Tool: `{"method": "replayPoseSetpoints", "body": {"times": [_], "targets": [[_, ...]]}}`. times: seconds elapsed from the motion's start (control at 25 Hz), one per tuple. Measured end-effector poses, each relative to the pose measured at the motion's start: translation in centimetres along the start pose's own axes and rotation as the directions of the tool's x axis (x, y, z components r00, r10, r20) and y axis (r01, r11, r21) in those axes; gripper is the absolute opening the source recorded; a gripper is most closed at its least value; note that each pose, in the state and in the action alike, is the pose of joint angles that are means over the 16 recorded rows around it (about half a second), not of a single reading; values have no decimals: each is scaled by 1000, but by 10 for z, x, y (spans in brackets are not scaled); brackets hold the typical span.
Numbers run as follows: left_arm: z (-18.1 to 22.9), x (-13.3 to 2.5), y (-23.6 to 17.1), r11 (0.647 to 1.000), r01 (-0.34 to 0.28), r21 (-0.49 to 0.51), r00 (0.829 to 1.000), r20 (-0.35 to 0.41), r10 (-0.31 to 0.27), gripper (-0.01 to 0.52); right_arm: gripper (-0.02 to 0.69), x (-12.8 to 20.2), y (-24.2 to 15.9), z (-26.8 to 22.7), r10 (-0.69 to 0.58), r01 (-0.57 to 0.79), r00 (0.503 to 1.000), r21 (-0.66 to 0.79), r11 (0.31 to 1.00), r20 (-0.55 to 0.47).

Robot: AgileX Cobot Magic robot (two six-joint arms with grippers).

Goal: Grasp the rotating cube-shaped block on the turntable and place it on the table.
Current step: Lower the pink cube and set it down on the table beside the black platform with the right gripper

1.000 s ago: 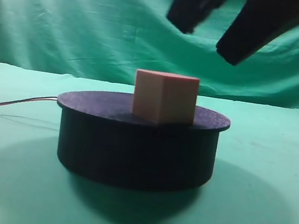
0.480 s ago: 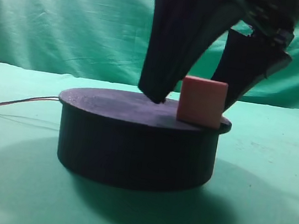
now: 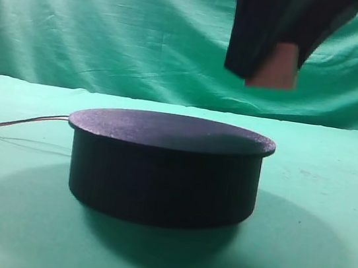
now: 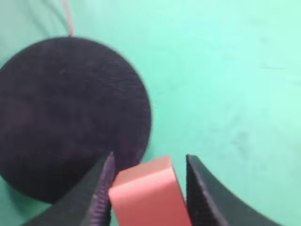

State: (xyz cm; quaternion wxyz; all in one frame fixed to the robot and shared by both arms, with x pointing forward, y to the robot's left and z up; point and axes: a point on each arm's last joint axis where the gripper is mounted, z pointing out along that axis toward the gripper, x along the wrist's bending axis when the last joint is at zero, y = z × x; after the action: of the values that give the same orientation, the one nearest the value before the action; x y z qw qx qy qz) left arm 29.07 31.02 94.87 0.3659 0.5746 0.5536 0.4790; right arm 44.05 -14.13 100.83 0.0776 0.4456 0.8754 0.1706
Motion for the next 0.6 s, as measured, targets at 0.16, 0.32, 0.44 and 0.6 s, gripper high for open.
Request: {"method": "replayPoseSetpoints", "body": {"times": [0.16,0.32,0.44,0.6], "targets": [[0,0,0,1000,0,0,1000,0,0,0,293,-8,-21,11,70,-70,998,-8,998,-1],[0,0,0,1000,0,0,1000,0,0,0,309,-13,-39,28,114,-114,993,0,993,-6],[0,0,0,1000,0,0,1000,0,0,0,354,-13,-45,38,126,-126,992,0,992,-9],[0,0,0,1000,0,0,1000,0,0,0,436,-13,-46,42,135,-135,991,-3,991,-11]]}}
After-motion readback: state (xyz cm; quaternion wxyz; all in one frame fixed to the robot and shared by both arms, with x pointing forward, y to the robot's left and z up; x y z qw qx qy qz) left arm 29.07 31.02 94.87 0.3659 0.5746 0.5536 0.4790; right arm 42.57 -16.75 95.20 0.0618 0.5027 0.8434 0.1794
